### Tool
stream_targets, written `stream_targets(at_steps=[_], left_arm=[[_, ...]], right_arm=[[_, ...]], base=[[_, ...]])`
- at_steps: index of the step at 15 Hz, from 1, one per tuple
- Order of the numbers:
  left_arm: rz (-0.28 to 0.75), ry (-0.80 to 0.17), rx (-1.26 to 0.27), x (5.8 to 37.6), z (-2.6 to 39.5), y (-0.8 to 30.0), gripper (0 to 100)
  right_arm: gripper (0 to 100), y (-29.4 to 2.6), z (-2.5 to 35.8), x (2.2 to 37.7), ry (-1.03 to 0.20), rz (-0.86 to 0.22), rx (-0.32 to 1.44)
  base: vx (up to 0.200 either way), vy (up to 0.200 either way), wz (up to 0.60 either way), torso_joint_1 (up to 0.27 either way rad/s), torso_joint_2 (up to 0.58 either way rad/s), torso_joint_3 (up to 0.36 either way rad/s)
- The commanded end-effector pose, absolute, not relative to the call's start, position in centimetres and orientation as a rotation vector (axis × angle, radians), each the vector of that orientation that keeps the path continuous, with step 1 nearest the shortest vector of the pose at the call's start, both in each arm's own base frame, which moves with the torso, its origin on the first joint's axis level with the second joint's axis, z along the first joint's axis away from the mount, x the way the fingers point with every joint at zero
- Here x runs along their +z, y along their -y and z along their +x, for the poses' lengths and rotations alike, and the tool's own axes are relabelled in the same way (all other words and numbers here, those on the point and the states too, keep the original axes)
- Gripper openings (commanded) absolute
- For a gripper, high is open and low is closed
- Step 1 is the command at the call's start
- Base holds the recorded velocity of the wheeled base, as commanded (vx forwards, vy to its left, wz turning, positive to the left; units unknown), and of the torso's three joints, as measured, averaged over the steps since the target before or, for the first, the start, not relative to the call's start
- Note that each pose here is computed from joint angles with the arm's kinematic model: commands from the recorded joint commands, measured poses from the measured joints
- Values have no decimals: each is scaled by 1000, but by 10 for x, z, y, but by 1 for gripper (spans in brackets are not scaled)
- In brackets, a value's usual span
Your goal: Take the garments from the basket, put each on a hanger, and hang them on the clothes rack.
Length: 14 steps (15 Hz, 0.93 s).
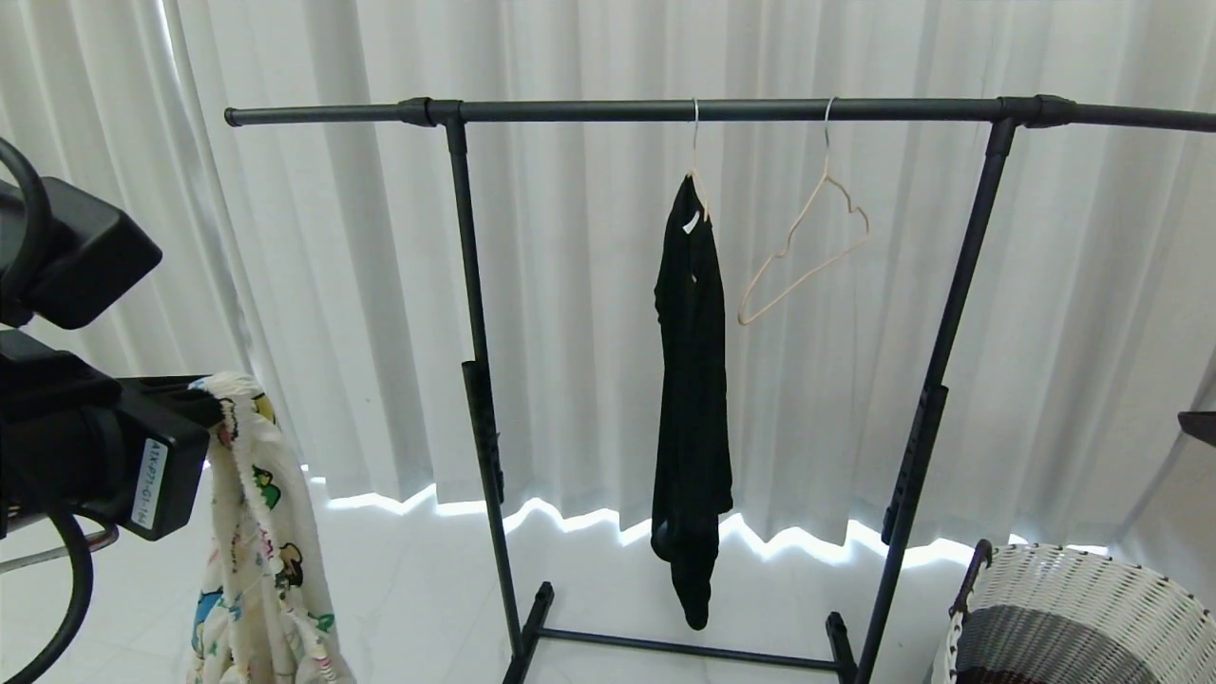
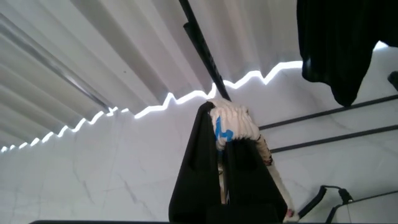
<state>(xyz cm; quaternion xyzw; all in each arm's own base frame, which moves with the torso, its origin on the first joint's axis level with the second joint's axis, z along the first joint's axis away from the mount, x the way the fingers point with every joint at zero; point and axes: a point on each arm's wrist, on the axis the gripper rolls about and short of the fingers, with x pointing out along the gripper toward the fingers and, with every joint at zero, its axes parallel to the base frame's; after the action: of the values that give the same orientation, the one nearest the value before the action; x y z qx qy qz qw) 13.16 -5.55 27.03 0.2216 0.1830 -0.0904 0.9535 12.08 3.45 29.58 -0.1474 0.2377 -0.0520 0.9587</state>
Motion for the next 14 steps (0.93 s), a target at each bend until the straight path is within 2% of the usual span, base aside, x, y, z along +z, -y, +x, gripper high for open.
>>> stream_targets(at_steps=[1,4,14], left_arm=[[456,-374,-184,270,132,56,0],[506,-353,-193,271,132,56,0],[506,-348,-192,272,133,56,0]], right_arm=[[100,-30,123,297,-480,-281,-136],[100,-22,125,297,-485,-257,-180],[100,-21,128,299,-461,-243,-180]], base=[[0,0,0,154,-442,-295],[0,0,0,170,-460,-287],[0,0,0,206,-481,-284]])
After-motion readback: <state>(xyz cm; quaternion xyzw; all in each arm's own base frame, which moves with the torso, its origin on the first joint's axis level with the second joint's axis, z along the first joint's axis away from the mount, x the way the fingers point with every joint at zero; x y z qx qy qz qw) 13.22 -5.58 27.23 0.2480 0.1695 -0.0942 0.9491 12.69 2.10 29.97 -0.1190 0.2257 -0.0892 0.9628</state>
